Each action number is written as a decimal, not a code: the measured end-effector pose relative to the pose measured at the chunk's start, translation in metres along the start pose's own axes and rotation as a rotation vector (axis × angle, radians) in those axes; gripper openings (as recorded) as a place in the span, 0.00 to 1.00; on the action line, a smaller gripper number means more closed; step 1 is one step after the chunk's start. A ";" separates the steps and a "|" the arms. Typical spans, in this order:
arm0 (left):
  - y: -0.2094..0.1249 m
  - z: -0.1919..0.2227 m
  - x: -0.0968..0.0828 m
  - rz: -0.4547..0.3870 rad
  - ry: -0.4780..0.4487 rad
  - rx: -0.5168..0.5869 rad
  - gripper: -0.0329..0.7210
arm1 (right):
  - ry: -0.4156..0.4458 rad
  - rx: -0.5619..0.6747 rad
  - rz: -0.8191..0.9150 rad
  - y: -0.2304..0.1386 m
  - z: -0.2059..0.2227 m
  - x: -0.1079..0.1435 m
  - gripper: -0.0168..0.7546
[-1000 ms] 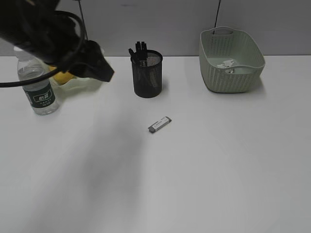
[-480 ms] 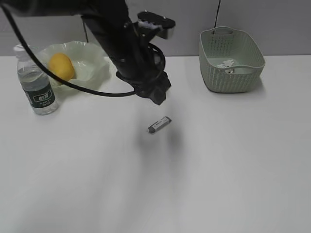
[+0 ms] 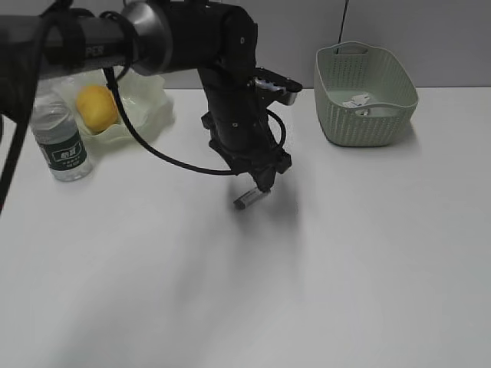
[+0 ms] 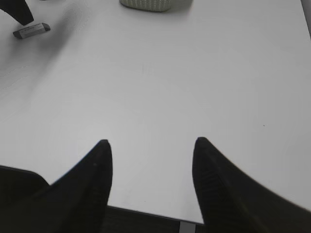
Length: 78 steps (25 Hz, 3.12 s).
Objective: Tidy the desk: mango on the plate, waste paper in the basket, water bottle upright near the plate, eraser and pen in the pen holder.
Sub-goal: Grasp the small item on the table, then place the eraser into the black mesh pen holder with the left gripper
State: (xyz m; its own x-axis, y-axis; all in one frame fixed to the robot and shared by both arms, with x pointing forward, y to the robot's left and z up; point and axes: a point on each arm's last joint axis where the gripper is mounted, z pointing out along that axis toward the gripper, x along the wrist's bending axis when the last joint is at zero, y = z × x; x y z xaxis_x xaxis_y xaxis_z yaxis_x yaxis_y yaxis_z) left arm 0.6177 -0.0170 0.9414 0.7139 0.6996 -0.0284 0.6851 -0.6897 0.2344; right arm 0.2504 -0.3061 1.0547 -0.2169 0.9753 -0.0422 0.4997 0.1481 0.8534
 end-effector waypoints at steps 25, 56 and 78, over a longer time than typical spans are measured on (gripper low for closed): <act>-0.001 0.044 0.008 -0.008 0.054 0.074 0.26 | 0.000 -0.001 0.000 0.000 0.000 0.000 0.58; 0.034 -0.097 0.081 -0.235 0.154 -0.579 0.25 | -0.002 -0.004 -0.001 0.000 0.000 0.000 0.55; 0.034 -0.050 0.085 -0.241 0.147 -0.499 0.47 | -0.002 -0.006 -0.001 0.001 0.000 0.000 0.55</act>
State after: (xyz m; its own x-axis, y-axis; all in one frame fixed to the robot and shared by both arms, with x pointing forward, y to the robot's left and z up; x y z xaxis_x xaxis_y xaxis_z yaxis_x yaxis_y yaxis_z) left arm 0.6947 0.0288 0.9959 0.4943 0.8692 -0.0108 0.6490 -0.3607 0.6698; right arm 0.2506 -0.3062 1.0552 -0.2160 0.9754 -0.0444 0.4948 0.1485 0.8562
